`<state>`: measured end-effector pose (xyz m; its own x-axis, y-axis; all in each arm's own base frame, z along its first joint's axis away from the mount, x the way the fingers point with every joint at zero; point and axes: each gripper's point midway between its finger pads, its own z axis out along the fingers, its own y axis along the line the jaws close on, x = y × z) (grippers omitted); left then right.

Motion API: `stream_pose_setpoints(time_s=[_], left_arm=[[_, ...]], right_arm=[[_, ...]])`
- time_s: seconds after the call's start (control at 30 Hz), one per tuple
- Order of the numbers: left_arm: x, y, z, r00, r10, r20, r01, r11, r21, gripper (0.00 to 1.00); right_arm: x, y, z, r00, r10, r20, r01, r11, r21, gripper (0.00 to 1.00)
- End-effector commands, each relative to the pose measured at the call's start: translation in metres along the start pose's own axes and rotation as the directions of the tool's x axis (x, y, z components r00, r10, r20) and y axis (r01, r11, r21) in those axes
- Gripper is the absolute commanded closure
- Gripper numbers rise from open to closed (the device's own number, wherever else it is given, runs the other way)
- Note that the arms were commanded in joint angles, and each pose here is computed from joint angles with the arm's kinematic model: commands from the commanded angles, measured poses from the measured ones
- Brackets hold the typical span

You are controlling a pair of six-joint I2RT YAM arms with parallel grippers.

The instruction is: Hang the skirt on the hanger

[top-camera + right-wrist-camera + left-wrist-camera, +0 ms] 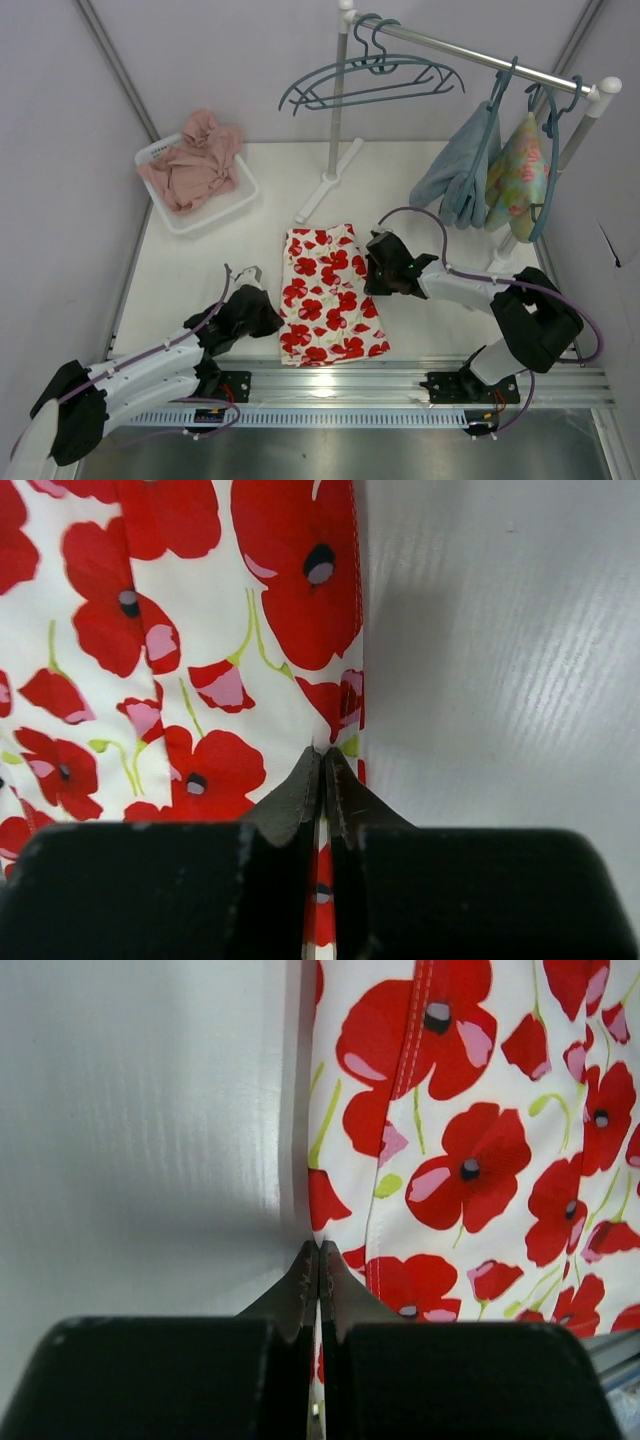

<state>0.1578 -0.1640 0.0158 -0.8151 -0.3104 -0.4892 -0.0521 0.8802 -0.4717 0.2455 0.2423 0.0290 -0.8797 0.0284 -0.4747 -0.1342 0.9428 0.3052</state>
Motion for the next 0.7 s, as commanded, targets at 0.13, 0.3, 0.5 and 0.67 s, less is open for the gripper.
stream_pose_setpoints(time_s=[0.13, 0.3, 0.5, 0.67], left_arm=[[-0.008, -0.054, -0.011, 0.991, 0.133, -0.008, -0.128, 0.969, 0.212, 1.0], [0.001, -0.07, -0.011, 0.988, 0.152, -0.04, -0.138, 0.961, 0.24, 0.97], [-0.011, -0.066, -0.022, 0.986, 0.167, -0.013, -0.162, 0.971, 0.174, 0.87], [-0.049, -0.06, -0.047, 0.969, 0.232, 0.088, -0.237, 0.97, 0.052, 0.36]], right_arm=[[-0.006, 0.008, -0.024, 0.999, 0.03, 0.036, -0.026, 0.994, -0.11, 0.78], [-0.004, 0.007, -0.032, 0.999, 0.021, 0.028, -0.017, 0.994, -0.112, 0.57], [-0.015, 0.008, -0.057, 0.998, -0.006, 0.07, 0.014, 0.993, -0.115, 0.36], [-0.025, 0.029, -0.08, 0.994, -0.042, 0.101, 0.06, 0.981, -0.186, 0.35]])
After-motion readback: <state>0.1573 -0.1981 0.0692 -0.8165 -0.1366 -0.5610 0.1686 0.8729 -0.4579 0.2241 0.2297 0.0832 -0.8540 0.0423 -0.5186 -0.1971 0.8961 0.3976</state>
